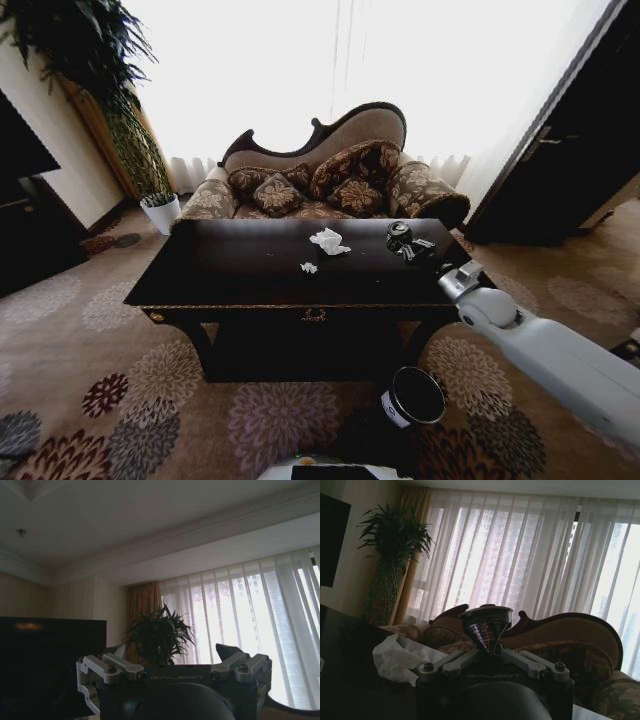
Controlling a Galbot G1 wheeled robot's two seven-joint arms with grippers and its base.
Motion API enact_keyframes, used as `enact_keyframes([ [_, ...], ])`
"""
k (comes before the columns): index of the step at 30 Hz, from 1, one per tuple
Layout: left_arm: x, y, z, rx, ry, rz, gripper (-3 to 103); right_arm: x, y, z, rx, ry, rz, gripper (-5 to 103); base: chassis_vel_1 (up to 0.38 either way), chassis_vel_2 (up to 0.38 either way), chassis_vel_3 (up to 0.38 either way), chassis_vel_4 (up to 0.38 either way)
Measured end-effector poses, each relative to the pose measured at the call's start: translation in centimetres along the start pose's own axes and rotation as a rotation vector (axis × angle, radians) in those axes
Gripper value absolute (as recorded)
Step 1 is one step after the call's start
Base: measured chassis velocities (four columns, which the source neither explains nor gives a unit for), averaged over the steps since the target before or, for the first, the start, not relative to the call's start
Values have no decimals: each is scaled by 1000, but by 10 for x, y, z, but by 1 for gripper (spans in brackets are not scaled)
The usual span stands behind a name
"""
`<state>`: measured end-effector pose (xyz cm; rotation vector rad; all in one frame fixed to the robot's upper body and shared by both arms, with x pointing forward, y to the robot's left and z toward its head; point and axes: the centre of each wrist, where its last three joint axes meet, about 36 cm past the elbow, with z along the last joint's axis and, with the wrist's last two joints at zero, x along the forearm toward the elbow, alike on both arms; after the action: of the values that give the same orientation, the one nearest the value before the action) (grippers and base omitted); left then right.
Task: Move to the front of the table and place the trash on the table into the trash bin.
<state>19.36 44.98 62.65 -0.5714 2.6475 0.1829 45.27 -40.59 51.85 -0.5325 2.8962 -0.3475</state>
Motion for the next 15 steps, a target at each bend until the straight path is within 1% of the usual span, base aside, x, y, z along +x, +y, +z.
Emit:
enact_keyframes([
  [5,-3,-2,6,15,7,4,100,31,-19,-12,-31,-20,114,0,0,0,0,0],
  [6,-3,-2,6,15,7,4,100,31,-19,-12,-31,-20,114,0,0,0,0,0],
  [10,-7,-2,6,11,9,14,100,57,-34,-18,-23,-46,193,0,0,0,0,0],
  [11,-7,-2,6,11,9,14,100,57,-34,-18,-23,-46,193,0,0,0,0,0],
  [13,-8,-2,8,11,13,18,100,73,-36,-20,-29,-59,233,0,0,0,0,0],
  [15,-11,-3,11,15,17,25,100,95,-30,-16,-58,-58,279,0,0,0,0,0],
])
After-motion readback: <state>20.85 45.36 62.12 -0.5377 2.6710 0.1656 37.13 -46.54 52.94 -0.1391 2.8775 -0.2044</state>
